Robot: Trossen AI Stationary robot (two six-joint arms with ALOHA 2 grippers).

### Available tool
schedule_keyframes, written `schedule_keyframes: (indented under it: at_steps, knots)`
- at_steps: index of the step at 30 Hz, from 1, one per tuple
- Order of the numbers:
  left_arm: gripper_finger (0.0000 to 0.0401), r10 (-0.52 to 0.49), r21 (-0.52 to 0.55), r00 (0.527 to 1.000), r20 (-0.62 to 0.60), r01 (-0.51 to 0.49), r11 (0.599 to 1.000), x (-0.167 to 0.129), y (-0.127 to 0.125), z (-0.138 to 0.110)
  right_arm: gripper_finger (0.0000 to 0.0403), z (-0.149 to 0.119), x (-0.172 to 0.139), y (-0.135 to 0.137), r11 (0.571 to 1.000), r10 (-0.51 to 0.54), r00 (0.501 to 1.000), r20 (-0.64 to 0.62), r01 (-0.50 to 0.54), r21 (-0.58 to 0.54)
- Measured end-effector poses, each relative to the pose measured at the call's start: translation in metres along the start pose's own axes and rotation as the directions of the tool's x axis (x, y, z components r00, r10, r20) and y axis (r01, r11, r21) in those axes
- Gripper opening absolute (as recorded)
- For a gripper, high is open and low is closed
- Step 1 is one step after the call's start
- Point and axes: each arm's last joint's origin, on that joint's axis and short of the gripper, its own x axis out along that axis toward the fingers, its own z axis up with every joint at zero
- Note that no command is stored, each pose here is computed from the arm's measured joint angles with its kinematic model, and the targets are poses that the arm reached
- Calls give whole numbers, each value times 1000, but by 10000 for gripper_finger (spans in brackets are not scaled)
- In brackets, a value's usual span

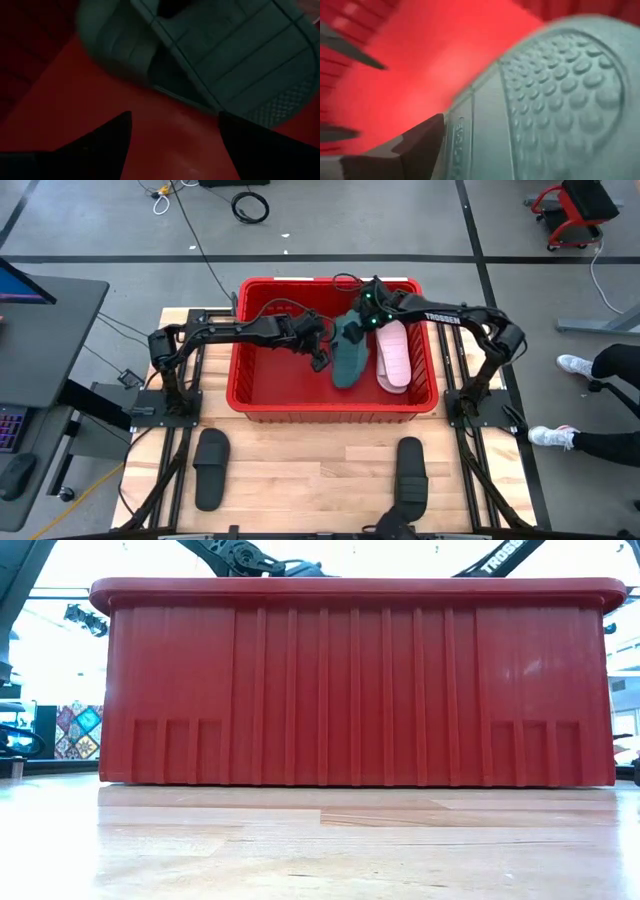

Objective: Pick and place slides into bin
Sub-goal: Stack the blue slipper on top of the other blue slipper in the red bin

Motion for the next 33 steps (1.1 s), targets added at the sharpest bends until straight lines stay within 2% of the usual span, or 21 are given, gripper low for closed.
schedule_keyframes:
  at_steps: [3,8,12,17,24,28,31,33]
  knots:
    - [302,0,-1,1000,5,0,1000,0,0,0,332,2,-4,1,999,-39,999,31,39,-28]
    - [302,-4,3,1000,3,4,1000,0,-2,0,332,4,2,1,999,34,999,38,-33,-23]
    - [302,-12,-3,1000,2,12,1000,-1,-7,-1,332,4,10,3,992,85,996,33,-81,-96]
    - [302,-16,1,1000,-2,16,1000,-1,-15,-3,340,9,10,5,982,85,993,85,-69,-177]
    - [302,0,-4,1000,0,0,1000,-2,-17,-3,377,10,8,4,957,85,992,93,-55,-285]
    - [302,11,-22,1000,-2,-11,1000,-2,-16,-4,397,10,6,6,964,72,996,50,-56,-259]
    - [302,11,-34,1000,-4,-11,999,-2,-17,-4,395,15,2,9,969,123,992,35,-112,-222]
    - [302,10,-44,1000,-4,-11,999,-2,-17,-4,395,20,-2,10,977,150,988,47,-140,-160]
